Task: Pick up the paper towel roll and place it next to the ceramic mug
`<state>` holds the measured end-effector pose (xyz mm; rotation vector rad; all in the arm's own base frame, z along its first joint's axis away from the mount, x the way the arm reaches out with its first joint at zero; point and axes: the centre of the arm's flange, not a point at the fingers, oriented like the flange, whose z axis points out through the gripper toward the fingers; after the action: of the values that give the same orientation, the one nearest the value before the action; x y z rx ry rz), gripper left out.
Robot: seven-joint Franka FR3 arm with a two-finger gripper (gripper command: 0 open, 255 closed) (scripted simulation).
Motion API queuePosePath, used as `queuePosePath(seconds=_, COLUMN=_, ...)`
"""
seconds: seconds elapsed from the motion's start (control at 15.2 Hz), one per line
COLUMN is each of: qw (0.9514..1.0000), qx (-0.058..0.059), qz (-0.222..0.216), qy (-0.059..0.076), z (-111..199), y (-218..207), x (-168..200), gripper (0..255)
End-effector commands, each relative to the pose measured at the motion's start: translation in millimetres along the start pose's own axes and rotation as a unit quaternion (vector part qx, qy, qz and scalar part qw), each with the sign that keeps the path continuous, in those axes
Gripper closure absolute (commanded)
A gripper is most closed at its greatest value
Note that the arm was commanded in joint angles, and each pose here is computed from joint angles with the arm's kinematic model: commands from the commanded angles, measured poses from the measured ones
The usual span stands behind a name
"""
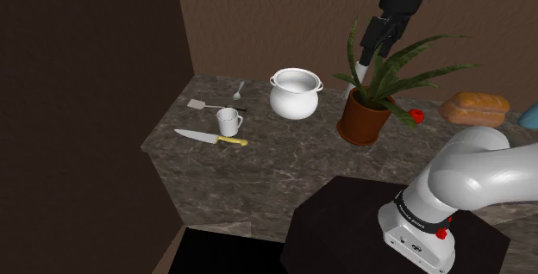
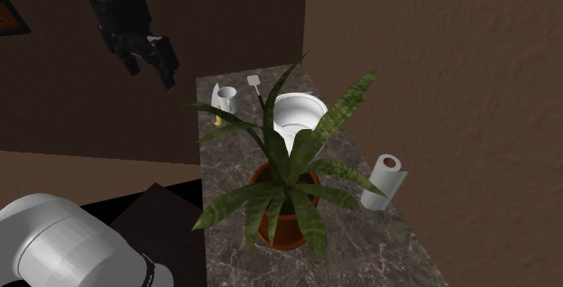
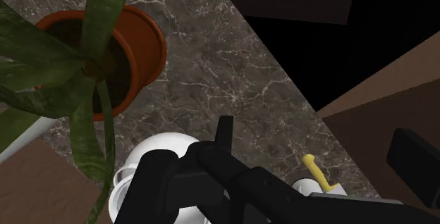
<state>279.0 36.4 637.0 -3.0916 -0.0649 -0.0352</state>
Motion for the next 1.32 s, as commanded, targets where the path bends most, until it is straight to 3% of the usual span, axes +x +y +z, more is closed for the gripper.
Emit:
queuePosePath(seconds=0.0, qw=1.0, qx=0.0, qz=0.0, qy=0.0, z=0, y=0, x=0, gripper=0)
queuePosePath(seconds=1.25, qw=0.9974, qx=-0.019, qz=-0.07, qy=0.007, z=98, y=212, x=73, gripper=0)
